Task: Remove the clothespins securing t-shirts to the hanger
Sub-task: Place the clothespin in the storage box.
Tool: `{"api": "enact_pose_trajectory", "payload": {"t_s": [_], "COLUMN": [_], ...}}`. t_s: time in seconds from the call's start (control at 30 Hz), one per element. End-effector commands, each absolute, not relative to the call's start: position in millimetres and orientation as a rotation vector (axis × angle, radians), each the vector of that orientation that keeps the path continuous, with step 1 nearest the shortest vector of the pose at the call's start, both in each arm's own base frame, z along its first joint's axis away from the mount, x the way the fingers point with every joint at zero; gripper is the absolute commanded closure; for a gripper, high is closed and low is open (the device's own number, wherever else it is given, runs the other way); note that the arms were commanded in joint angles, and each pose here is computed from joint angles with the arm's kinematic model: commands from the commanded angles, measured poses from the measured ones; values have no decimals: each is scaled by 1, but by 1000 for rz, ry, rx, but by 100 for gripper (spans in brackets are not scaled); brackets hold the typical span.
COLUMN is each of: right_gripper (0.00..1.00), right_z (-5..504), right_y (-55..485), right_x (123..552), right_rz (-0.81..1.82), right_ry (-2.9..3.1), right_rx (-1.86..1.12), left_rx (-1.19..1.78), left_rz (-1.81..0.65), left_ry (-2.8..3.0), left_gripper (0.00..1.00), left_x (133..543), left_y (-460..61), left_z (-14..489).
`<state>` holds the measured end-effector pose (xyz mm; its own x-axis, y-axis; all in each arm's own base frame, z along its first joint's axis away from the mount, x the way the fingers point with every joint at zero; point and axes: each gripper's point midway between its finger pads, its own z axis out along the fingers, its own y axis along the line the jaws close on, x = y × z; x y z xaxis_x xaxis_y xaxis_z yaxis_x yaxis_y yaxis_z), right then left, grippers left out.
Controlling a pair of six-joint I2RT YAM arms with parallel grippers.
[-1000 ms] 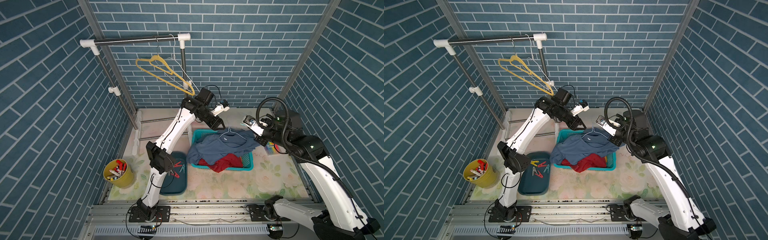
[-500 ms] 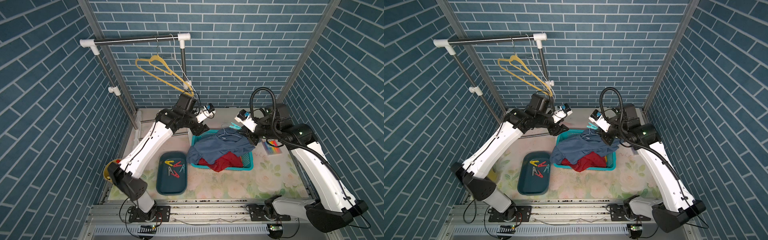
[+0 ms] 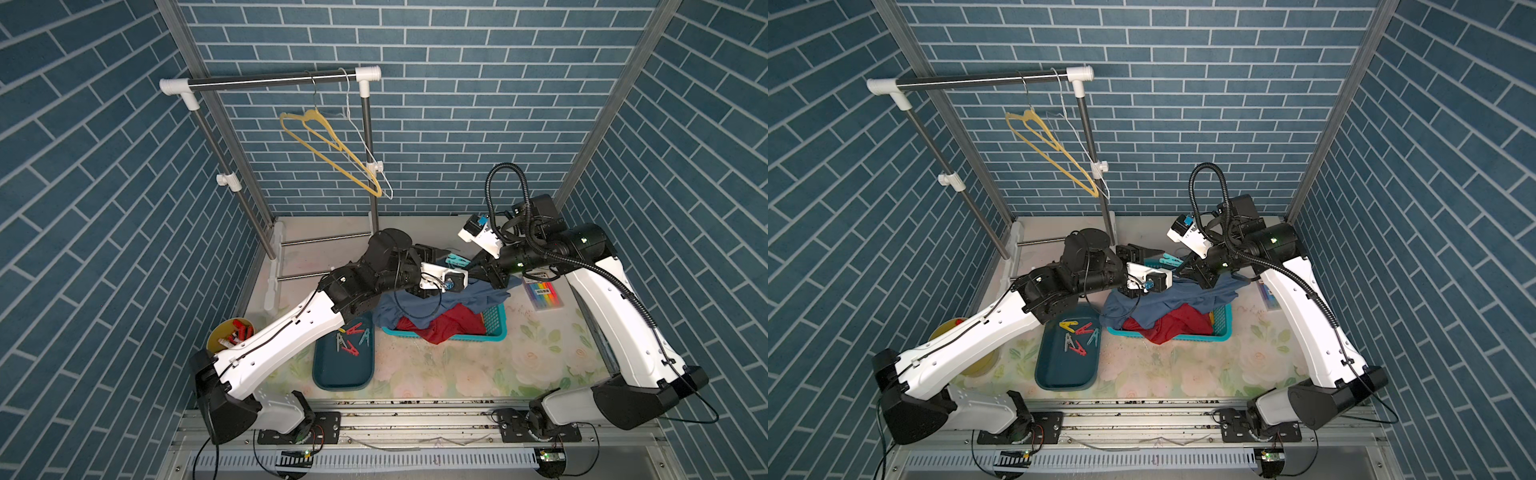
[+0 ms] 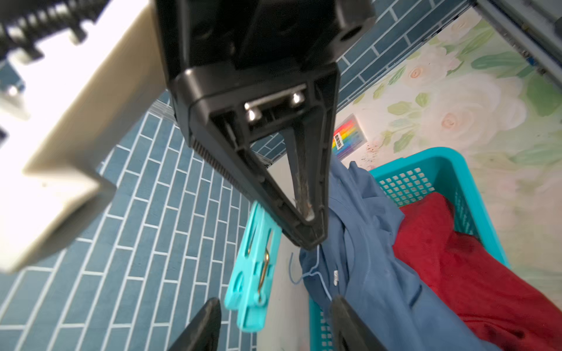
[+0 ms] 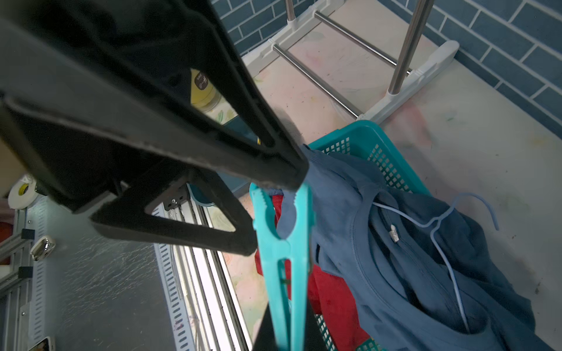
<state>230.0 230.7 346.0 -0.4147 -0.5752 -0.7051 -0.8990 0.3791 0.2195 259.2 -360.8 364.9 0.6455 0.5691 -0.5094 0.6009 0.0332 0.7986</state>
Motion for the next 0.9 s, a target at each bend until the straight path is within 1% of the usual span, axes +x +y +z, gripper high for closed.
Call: {"api": "enact_pose_trajectory", "payload": {"t_s": [0.0, 0.23, 0.3, 0.47, 0.53, 0.63, 0.7, 0.73, 0.77, 0.83, 0.87], "right_gripper": [96, 95, 94, 91, 89, 82, 77, 73, 67, 61, 60], "right_z": [342, 340, 340, 339, 340, 342, 343, 344, 344, 344, 346], "right_y": [230, 236, 238, 241, 241, 240, 240, 240, 239, 239, 238], "right_x": [218, 222, 223, 229, 231, 233, 233, 233, 234, 236, 236], "right_rz": [922, 976, 988, 990, 976, 959, 952, 948, 940, 926, 917], "right_ry": [2251, 2310, 2307, 2315, 2313, 2303, 2294, 2290, 2288, 2279, 2264], "right_rx": [-1211, -1176, -1177, -1170, -1170, -1170, -1170, -1171, -1169, -1173, -1178], "left_rx": [1599, 1644, 1668, 1694, 1700, 1713, 1715, 1716, 1715, 1710, 1716], "left_rz": [72, 71, 83, 120, 130, 147, 152, 155, 159, 169, 173], "left_ry": [905, 883, 889, 882, 892, 910, 920, 925, 933, 960, 978], "left_gripper": [42, 44, 48, 64, 68, 74, 80, 83, 85, 85, 85], "left_x": [271, 267, 268, 269, 270, 273, 274, 275, 276, 279, 280], "left_y": [-368, -377, -378, -380, -380, -378, -378, -378, -377, -376, -374], "left_z": [374, 368, 362, 359, 357, 355, 353, 352, 351, 348, 344]}}
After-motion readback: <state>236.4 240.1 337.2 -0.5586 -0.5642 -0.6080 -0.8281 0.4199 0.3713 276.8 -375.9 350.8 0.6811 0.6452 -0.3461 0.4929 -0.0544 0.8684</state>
